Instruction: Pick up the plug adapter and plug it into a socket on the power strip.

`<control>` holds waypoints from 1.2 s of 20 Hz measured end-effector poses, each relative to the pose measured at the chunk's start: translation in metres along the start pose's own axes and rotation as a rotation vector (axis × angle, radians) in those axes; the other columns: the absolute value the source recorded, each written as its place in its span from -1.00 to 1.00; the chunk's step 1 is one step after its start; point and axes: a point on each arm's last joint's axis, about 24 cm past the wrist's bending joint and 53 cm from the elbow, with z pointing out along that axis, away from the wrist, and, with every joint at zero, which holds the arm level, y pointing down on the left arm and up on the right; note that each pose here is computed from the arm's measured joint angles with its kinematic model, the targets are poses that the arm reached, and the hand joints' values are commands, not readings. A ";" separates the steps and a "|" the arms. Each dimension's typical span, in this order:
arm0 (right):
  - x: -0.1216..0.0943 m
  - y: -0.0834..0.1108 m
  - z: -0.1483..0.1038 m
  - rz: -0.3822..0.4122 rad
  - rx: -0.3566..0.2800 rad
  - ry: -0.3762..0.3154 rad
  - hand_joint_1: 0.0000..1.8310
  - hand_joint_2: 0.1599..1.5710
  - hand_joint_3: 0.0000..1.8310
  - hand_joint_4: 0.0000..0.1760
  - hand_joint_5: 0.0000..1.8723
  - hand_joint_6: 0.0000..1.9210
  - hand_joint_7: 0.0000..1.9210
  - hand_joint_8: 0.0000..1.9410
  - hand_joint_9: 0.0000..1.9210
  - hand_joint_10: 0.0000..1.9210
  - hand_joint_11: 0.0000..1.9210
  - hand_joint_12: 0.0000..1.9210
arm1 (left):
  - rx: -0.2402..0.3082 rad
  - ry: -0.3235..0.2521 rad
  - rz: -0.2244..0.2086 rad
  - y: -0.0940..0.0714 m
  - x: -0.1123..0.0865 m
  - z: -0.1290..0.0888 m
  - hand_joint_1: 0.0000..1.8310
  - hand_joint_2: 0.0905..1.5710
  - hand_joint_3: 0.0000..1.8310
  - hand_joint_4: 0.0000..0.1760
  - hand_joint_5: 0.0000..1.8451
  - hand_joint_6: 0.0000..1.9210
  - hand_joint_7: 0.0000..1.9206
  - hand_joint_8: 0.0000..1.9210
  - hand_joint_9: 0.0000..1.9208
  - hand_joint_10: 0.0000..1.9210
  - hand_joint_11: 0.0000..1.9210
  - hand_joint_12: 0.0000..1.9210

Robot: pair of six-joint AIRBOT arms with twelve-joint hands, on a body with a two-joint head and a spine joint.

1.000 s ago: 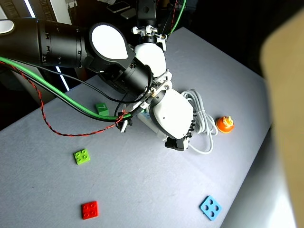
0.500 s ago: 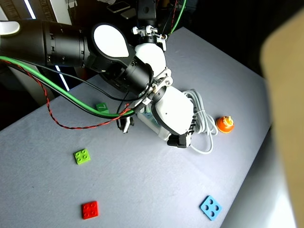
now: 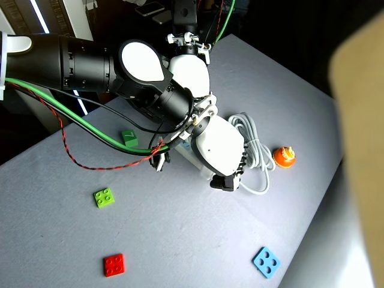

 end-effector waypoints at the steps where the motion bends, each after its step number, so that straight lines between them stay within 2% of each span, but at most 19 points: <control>1: 0.000 0.000 0.000 -0.001 0.001 0.000 0.33 0.43 -1.00 -1.00 -0.07 0.05 -0.05 0.33 -0.19 0.22 -0.29 0.60 | 0.000 0.001 0.000 0.000 0.000 0.000 -1.00 0.59 -1.00 -1.00 -0.86 -1.00 -0.88 -1.00 -0.90 -1.00 -1.00 -0.79; 8: 0.001 0.000 -0.002 -0.025 0.002 0.001 0.32 0.47 -1.00 -1.00 -0.14 0.13 -0.11 0.43 -0.24 0.30 -0.33 0.67 | 0.000 0.002 0.000 0.000 0.000 0.000 -1.00 0.58 -1.00 -1.00 -0.84 -0.99 -0.87 -0.99 -0.89 -1.00 -1.00 -0.76; 13: -0.004 -0.003 -0.003 -0.023 -0.001 -0.001 0.33 0.43 -1.00 -1.00 -0.06 0.04 -0.08 0.36 -0.22 0.27 -0.30 0.65 | 0.002 0.003 0.000 0.000 0.001 0.000 -1.00 0.58 -1.00 -1.00 -0.86 -1.00 -0.87 -1.00 -0.89 -1.00 -1.00 -0.77; 17: -0.004 -0.004 -0.004 -0.023 -0.004 0.001 0.28 0.48 -1.00 -1.00 -0.13 0.21 -0.14 0.37 -0.30 0.24 -0.40 0.74 | 0.002 0.004 0.000 0.000 0.001 0.000 -1.00 0.58 -1.00 -1.00 -0.89 -1.00 -0.91 -1.00 -0.93 -1.00 -1.00 -0.85; 18: -0.004 -0.003 -0.004 -0.031 -0.008 0.002 0.28 0.49 -1.00 -0.95 -0.14 0.23 -0.15 0.38 -0.32 0.23 -0.44 0.77 | 0.002 0.005 -0.003 0.000 0.001 0.000 -1.00 0.58 -1.00 -1.00 -0.88 -1.00 -0.91 -1.00 -0.92 -1.00 -1.00 -0.83; 19: -0.004 -0.003 -0.004 -0.035 -0.008 0.002 0.28 0.46 -1.00 -0.80 -0.08 0.17 -0.15 0.33 -0.33 0.19 -0.47 0.77 | 0.001 0.003 -0.003 0.001 0.000 0.001 -1.00 0.58 -1.00 -1.00 -0.86 -1.00 -0.88 -1.00 -0.90 -1.00 -1.00 -0.77; 21: -0.005 -0.004 -0.004 -0.034 -0.009 0.003 0.27 0.47 -1.00 -0.68 -0.13 0.24 -0.14 0.31 -0.39 0.05 -0.58 0.77 | 0.002 0.002 -0.005 0.000 -0.001 0.001 -1.00 0.58 -1.00 -1.00 -0.86 -1.00 -0.87 -1.00 -0.89 -1.00 -1.00 -0.75; 22: -0.005 -0.004 -0.004 -0.033 -0.011 0.004 0.17 0.47 -1.00 -1.00 -0.13 0.27 -0.20 -0.27 -0.41 -0.02 -0.60 0.74 | 0.003 0.001 -0.008 0.000 -0.001 0.001 -1.00 0.58 -1.00 -1.00 -0.87 -1.00 -0.89 -1.00 -0.90 -1.00 -1.00 -0.79; 23: -0.004 -0.003 -0.004 -0.033 -0.012 0.004 0.13 0.38 -1.00 -1.00 -0.27 -0.41 -0.21 -0.58 -0.41 -0.13 -0.61 0.66 | 0.006 -0.001 -0.009 -0.001 -0.002 0.001 -1.00 0.58 -1.00 -1.00 -0.86 -1.00 -0.88 -1.00 -0.90 -1.00 -1.00 -0.79; 24: -0.005 -0.004 -0.004 -0.036 -0.013 0.004 0.12 0.34 -1.00 -1.00 -0.26 -0.76 -0.21 -0.80 -0.40 -0.26 -0.63 0.57 | 0.007 -0.003 -0.011 -0.002 -0.003 0.001 -1.00 0.58 -1.00 -1.00 -0.85 -0.99 -0.88 -1.00 -0.90 -1.00 -1.00 -0.78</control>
